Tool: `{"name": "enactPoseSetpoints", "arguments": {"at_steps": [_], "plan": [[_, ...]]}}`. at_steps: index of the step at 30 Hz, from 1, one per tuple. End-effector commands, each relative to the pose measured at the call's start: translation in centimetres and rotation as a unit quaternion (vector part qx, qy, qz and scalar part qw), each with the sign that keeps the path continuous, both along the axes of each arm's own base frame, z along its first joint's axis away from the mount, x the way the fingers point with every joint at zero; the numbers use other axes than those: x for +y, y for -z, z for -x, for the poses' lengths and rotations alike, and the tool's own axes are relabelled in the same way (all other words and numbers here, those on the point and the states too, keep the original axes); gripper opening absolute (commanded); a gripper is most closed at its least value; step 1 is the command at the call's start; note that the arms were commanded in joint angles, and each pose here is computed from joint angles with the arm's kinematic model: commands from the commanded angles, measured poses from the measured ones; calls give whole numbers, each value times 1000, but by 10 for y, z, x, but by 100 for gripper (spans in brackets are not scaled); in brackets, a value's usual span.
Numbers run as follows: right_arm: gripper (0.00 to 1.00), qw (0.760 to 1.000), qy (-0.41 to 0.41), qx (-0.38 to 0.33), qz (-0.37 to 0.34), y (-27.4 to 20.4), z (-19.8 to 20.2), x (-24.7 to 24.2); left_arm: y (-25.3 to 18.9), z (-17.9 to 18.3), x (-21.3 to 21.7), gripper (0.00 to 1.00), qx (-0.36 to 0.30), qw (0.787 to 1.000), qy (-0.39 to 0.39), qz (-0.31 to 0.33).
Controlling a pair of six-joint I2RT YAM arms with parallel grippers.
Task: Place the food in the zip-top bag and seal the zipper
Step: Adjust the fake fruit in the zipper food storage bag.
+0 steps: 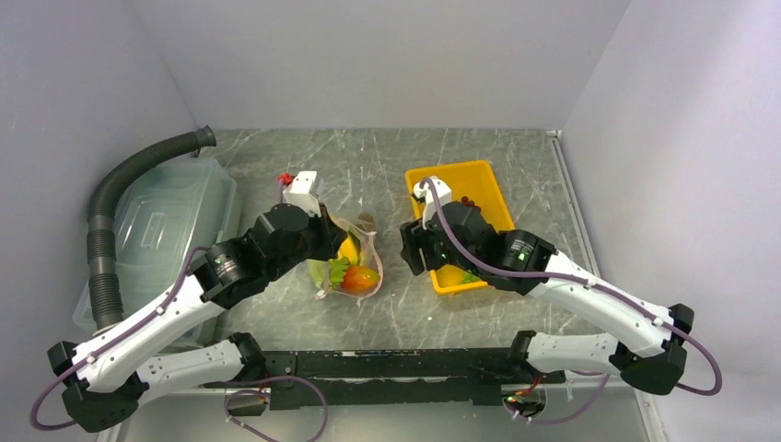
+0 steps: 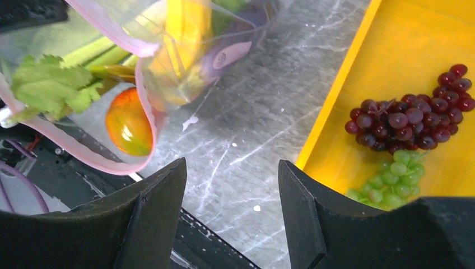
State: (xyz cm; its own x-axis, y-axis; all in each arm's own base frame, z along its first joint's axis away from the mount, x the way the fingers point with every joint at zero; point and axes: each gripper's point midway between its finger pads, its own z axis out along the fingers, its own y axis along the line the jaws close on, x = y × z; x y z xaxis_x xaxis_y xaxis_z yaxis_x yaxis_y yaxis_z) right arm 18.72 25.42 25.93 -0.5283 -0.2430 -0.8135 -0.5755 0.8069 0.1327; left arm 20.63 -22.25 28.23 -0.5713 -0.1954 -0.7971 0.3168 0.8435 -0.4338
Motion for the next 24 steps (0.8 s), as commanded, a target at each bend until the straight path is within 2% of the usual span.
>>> {"name": "enactPoseSetpoints", "arguments": {"at_steps": [1, 7, 13, 20, 24], "plan": [[64, 1000, 8, -2, -8, -1, 6, -13, -19, -2, 4, 0, -25, 999, -9, 18], [56, 995, -77, 20, -55, -11, 31, 6, -17, -2, 5, 0, -23, 1000, -9, 15], [49, 978, -175, 59, -96, -14, 60, 36, -15, -2, 5, 0, -21, 1000, -9, 13], [49, 971, -204, 66, -106, -14, 65, 64, -14, -1, 5, 0, -20, 1000, -8, 11], [54, 971, -208, 61, -103, -16, 61, 77, -13, -1, 5, 0, -19, 1000, -8, 13]]}}
